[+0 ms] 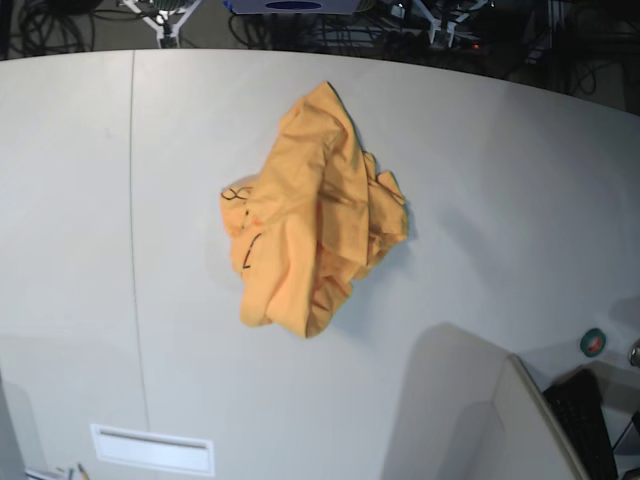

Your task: Layout the t-shirt on the table in an organized manner, then fold the t-shirt properly

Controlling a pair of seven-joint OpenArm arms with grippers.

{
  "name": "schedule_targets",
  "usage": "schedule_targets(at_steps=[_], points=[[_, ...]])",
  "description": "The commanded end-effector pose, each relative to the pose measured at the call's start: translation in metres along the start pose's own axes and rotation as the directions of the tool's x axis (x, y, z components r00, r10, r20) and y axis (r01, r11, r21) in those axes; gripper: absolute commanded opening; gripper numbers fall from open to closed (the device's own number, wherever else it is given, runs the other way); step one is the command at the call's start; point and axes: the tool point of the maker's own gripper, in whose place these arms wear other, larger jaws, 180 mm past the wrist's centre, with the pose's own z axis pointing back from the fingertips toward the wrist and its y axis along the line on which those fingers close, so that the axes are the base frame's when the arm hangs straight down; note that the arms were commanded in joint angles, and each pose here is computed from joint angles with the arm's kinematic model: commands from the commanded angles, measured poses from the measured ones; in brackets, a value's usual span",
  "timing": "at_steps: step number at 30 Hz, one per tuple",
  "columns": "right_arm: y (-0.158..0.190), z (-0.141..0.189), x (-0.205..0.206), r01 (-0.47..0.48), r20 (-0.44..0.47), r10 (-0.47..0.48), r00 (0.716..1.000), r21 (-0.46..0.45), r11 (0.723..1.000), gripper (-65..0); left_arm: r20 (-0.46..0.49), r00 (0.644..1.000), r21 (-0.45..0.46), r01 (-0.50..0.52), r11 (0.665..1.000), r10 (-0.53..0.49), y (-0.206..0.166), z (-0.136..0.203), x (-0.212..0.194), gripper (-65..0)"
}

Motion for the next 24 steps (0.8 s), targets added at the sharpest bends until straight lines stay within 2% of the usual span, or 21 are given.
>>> schedule_targets(at_steps=[1, 6, 10, 14, 20, 24], points=[[-0.004, 0.001, -0.004, 0.001, -0.004, -0.001, 1.0, -0.01, 1.0, -65.0, -0.007, 1.0, 0.01, 0.01, 1.0, -0.01, 0.004, 0.001, -0.006, -65.0], [-0.002, 0.005, -0.044, -0.001, -0.114, 0.0, 0.993, -0.007, 1.0, -65.0, 0.019, 1.0, 0.008, 0.016, 1.0, -0.016, 0.004, 0.006, -0.01, -65.0], [0.001, 0.018, -0.076, -0.007, -0.128, 0.006, 0.992, -0.003, 1.0, -65.0, 0.104, 0.994, 0.013, 0.044, 0.999, -0.045, 0.009, 0.025, -0.014, -65.0], [0.001, 0.041, -0.103, -0.008, -0.167, 0.007, 0.986, -0.007, 1.0, -65.0, 0.143, 0.987, 0.022, 0.076, 0.997, -0.078, 0.019, 0.046, -0.026, -65.0], [-0.007, 0.085, -0.096, -0.022, -0.095, 0.02, 0.995, -0.023, 0.999, -65.0, 0.175, 0.971, 0.036, 0.16, 0.987, -0.163, 0.042, 0.081, -0.043, -65.0], [-0.008, 0.113, -0.07, -0.021, -0.033, 0.02, 0.999, -0.028, 0.999, -65.0, 0.281, 0.929, 0.04, 0.237, 0.971, -0.239, 0.05, 0.12, -0.021, -65.0]])
